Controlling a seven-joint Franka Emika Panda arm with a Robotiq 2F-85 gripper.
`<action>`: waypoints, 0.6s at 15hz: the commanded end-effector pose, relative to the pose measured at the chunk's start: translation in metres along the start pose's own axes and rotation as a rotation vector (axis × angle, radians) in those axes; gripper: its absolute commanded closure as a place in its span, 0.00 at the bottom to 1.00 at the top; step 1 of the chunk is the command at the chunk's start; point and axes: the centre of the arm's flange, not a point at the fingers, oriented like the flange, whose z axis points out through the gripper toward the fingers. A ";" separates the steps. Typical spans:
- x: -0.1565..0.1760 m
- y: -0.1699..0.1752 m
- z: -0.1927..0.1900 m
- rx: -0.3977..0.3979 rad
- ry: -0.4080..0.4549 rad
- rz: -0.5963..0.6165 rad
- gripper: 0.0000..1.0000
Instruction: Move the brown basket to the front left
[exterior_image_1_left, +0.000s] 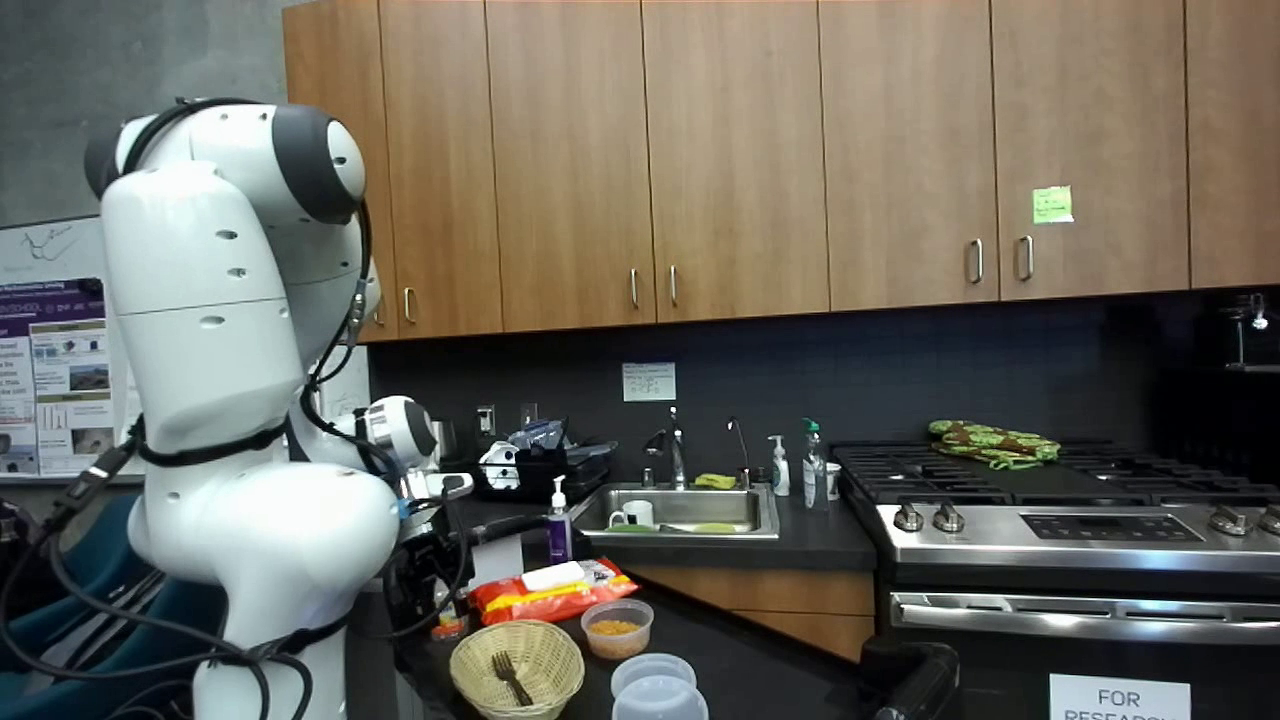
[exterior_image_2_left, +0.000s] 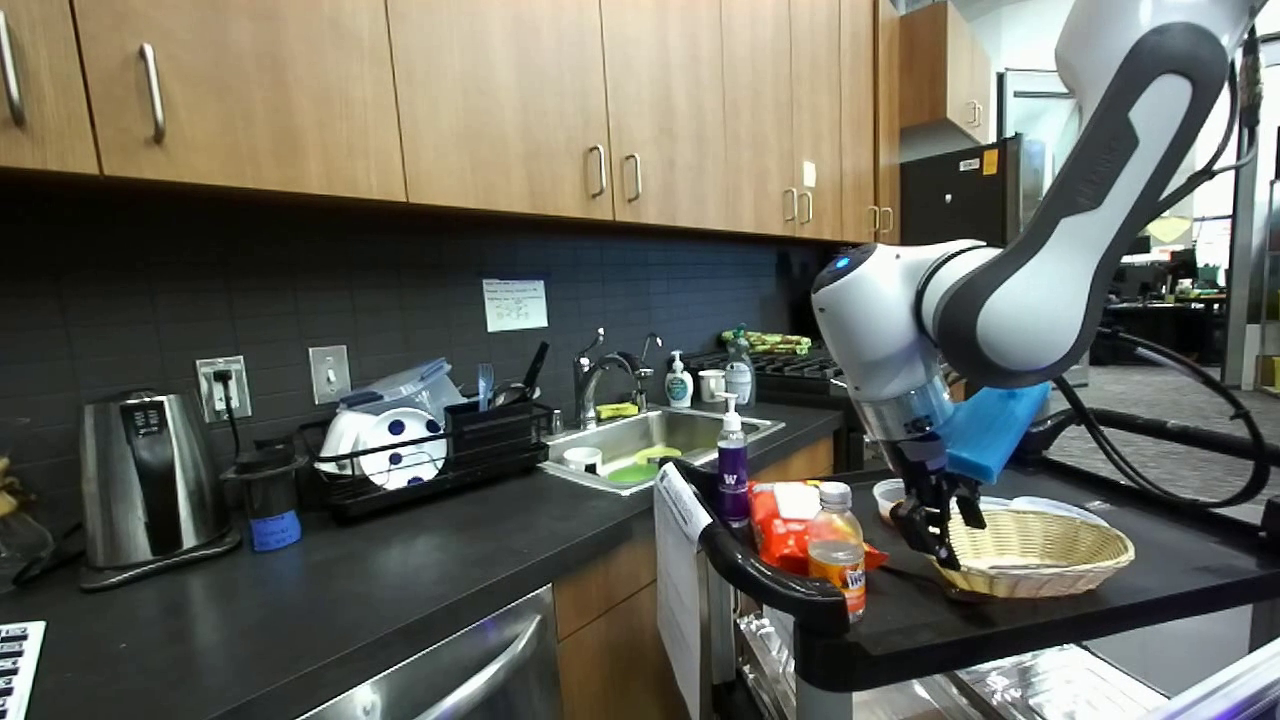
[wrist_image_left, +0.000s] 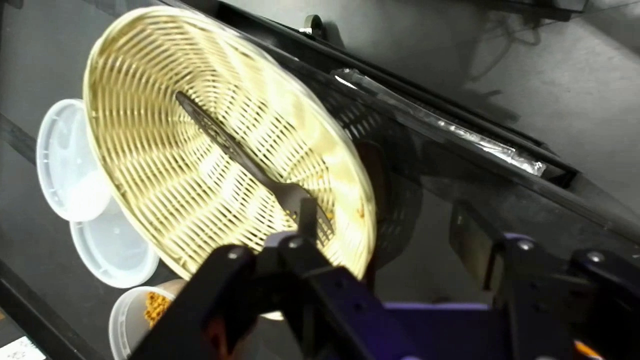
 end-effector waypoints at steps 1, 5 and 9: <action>-0.021 0.019 -0.018 0.067 0.026 0.048 0.02; -0.021 0.043 -0.037 0.140 0.035 0.090 0.00; -0.014 0.080 -0.051 0.212 0.045 0.114 0.00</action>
